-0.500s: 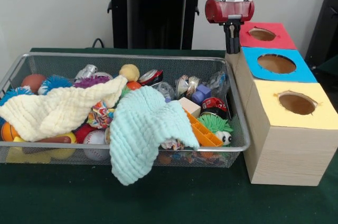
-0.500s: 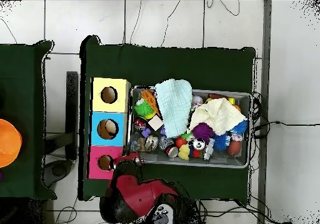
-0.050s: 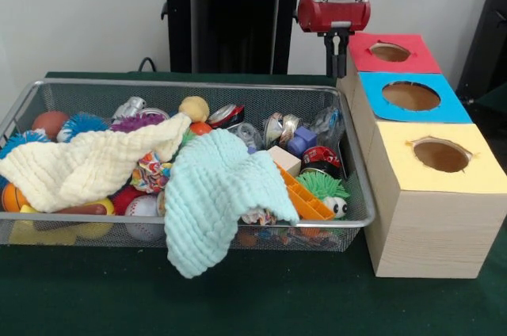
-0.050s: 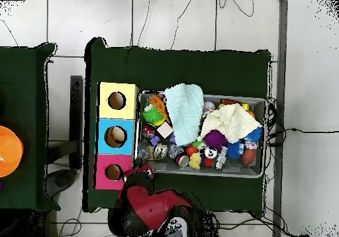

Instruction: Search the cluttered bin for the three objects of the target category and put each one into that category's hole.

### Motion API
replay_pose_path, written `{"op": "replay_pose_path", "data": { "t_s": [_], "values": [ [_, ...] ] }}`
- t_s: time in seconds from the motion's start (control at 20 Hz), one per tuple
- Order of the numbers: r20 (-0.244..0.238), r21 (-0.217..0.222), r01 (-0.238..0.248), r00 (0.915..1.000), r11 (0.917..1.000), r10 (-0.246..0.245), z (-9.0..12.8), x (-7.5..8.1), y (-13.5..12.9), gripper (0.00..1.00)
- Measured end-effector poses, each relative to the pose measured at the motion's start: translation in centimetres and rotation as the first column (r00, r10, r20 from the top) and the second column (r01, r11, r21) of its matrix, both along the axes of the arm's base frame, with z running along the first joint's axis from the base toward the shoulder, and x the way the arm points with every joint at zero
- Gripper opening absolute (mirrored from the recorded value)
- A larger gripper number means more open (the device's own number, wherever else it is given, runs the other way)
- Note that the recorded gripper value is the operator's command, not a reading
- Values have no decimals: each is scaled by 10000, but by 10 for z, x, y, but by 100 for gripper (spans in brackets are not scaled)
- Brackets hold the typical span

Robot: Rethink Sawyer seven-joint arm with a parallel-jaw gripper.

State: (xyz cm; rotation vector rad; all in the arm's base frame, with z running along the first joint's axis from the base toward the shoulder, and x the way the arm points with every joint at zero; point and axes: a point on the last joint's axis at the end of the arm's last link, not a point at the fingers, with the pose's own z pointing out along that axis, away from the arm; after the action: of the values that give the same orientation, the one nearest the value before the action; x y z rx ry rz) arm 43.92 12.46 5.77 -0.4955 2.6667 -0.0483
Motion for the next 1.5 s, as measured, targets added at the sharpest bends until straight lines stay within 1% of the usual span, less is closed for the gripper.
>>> {"op": "replay_pose_path", "data": {
  "t_s": [0.15, 0.3, 0.45, 0.75, 1.2, 1.25, 1.5],
  "values": [
    [-33, -28, -193, 9998, 9998, 193, -1, -3, 1, 0],
    [-117, -54, -318, 9994, 9995, 317, -4, -6, -4, 0],
    [-223, -72, -339, 9992, 9994, 337, -8, -9, -12, 0],
    [-594, -76, -329, 9977, 9994, 324, -23, -18, -30, 0],
    [-778, -34, -382, 9963, 9993, 379, -32, -21, -37, 0],
    [-795, -4, -438, 9959, 9990, 436, -33, -22, -36, 100],
    [-790, 33, -487, 9957, 9988, 488, -34, -21, -34, 100]
  ]
}}
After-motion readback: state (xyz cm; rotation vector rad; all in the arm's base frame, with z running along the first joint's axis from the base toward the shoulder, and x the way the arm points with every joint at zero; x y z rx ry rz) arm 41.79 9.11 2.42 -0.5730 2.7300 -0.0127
